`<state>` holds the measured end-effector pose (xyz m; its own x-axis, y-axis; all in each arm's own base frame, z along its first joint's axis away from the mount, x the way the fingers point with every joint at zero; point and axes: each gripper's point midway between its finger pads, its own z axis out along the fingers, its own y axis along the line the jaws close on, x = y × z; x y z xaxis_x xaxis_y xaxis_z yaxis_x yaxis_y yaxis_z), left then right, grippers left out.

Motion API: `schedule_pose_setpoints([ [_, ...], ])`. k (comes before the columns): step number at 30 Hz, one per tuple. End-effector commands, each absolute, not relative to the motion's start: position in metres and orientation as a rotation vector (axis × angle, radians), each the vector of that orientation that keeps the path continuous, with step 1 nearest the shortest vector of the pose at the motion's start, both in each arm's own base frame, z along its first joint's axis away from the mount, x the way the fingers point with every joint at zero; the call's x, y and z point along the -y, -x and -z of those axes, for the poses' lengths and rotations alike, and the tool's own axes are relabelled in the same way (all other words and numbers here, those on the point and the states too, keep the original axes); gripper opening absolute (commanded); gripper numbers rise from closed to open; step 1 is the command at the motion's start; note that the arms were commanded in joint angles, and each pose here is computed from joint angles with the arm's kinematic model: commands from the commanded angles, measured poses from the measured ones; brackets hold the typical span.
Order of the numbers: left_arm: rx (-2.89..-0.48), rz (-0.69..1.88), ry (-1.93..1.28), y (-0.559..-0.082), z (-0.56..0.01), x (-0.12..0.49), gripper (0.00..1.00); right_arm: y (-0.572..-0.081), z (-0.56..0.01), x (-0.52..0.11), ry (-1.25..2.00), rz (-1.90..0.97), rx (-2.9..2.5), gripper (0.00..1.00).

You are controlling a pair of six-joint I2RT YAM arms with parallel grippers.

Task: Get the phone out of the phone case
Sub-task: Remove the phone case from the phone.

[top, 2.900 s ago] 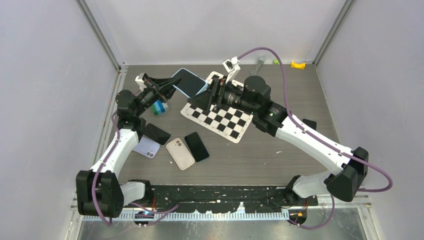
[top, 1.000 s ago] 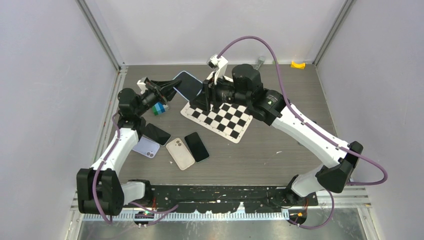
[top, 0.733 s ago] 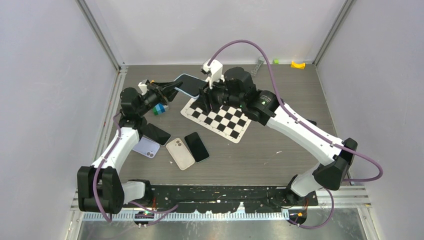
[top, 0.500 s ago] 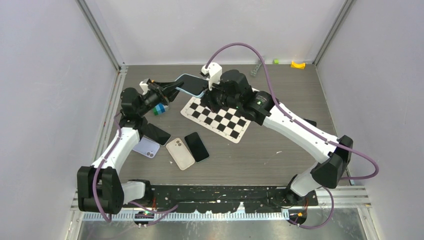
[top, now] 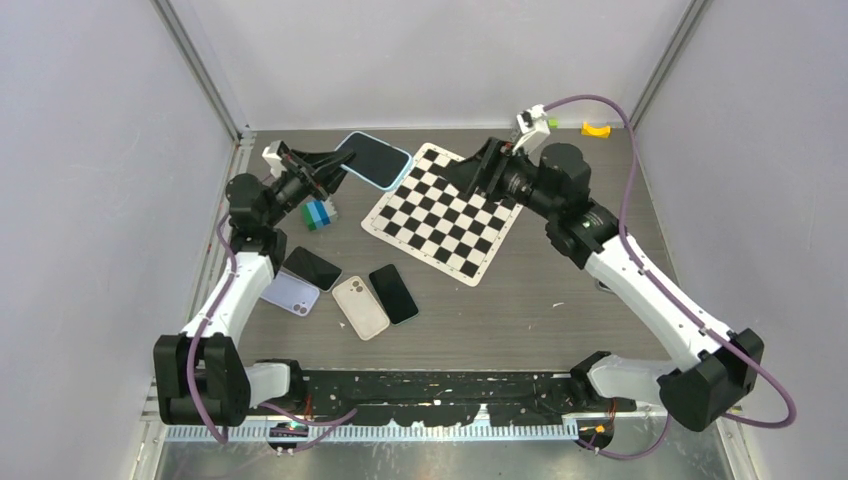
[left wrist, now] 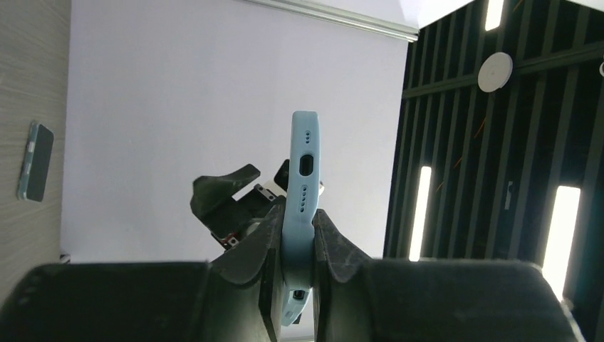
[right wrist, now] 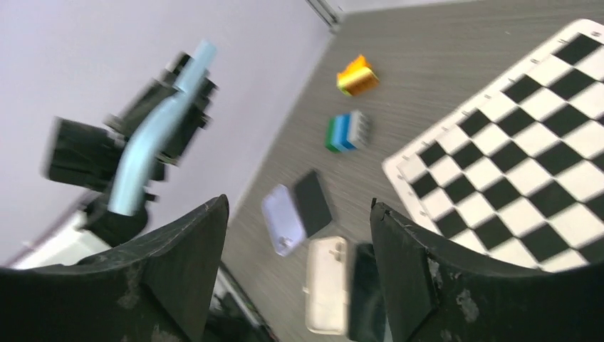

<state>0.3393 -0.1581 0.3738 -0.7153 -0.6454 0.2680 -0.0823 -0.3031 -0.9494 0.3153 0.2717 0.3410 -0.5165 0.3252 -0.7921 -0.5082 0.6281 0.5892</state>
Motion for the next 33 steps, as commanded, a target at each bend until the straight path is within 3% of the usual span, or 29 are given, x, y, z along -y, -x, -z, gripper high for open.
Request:
schedule_pose_setpoints([
  [1, -1.448, 2.048, 0.593, -0.323, -0.432, 0.157, 0.0, -0.3, -0.424, -0.271, -0.049, -1.384, -1.574, 0.8],
  [7, -1.415, 2.007, 0.488, -0.32, -0.447, 0.157, 0.0, -0.299, -0.448, -0.293, -0.172, -1.707, -1.514, 0.85],
  [16, -1.401, 1.995, 0.478, -0.318, -0.448, 0.157, 0.0, -0.292, -0.457, -0.329, -0.135, -1.82, -1.542, 0.82],
  [23, -1.395, 2.003, 0.492, -0.317, -0.449, 0.156, 0.0, -0.296, -0.446, -0.341, -0.166, -1.841, -1.588, 0.63],
  [30, -1.336, 2.046, 0.513, -0.31, -0.46, 0.152, 0.0, -0.309, -0.422, -0.345, -0.333, -1.906, -1.642, 0.29],
  [33, -1.279, 2.074, 0.523, -0.305, -0.467, 0.147, 0.0, -0.314, -0.41, -0.349, -0.414, -1.966, -1.654, 0.19],
])
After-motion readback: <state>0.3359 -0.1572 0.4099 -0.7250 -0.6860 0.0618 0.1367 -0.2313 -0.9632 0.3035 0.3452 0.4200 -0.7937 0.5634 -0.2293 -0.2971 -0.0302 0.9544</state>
